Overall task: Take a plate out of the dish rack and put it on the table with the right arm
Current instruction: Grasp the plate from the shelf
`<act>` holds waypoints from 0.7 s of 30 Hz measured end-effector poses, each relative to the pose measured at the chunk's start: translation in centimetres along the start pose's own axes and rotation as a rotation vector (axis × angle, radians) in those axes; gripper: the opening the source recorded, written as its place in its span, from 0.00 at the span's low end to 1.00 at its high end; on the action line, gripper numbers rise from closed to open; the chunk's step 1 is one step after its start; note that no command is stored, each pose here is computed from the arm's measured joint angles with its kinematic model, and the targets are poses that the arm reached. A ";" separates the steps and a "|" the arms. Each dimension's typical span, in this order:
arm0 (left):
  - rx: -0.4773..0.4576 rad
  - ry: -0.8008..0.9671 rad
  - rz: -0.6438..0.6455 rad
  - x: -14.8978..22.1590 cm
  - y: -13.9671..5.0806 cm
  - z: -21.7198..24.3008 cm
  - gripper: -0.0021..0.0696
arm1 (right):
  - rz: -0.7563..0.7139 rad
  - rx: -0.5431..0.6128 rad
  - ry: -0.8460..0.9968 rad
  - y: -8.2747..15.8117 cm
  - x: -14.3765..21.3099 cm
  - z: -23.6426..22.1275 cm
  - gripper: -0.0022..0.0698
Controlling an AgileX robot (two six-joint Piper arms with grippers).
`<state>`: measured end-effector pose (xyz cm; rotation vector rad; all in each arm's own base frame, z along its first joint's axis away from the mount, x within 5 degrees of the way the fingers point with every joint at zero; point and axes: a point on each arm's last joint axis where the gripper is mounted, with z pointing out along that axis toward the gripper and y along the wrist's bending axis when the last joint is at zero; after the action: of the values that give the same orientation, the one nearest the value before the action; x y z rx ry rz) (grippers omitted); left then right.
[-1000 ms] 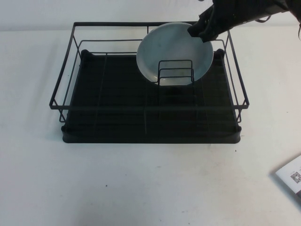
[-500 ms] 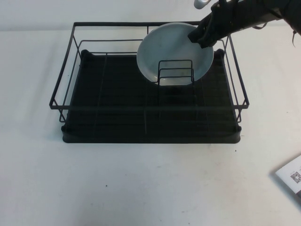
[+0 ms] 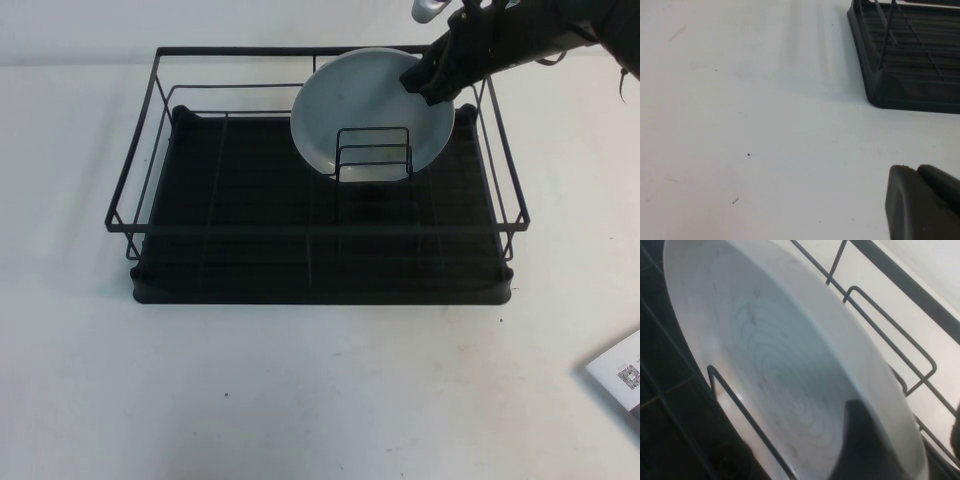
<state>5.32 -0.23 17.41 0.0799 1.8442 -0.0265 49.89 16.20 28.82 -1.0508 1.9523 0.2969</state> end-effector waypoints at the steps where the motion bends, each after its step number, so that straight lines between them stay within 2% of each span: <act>1: 0.000 0.000 0.000 0.0 0.0 0.0 0.02 | 0.000 0.000 0.000 0.0 0.0 0.0 0.49; 8: 0.000 0.000 0.000 0.0 0.0 0.0 0.02 | 0.000 -0.005 0.003 0.0 0.0 0.0 0.36; 13: 0.000 0.000 0.000 0.0 0.0 0.0 0.02 | -0.021 -0.013 0.008 0.3 -0.1 0.0 0.21; 21: 0.000 0.000 0.000 0.0 0.0 0.0 0.02 | -0.056 0.016 -0.031 0.3 -1.9 -2.3 0.17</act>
<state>5.32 -0.23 17.41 0.0799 1.8442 -0.0265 48.76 16.14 31.62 -1.0828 1.8910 0.2646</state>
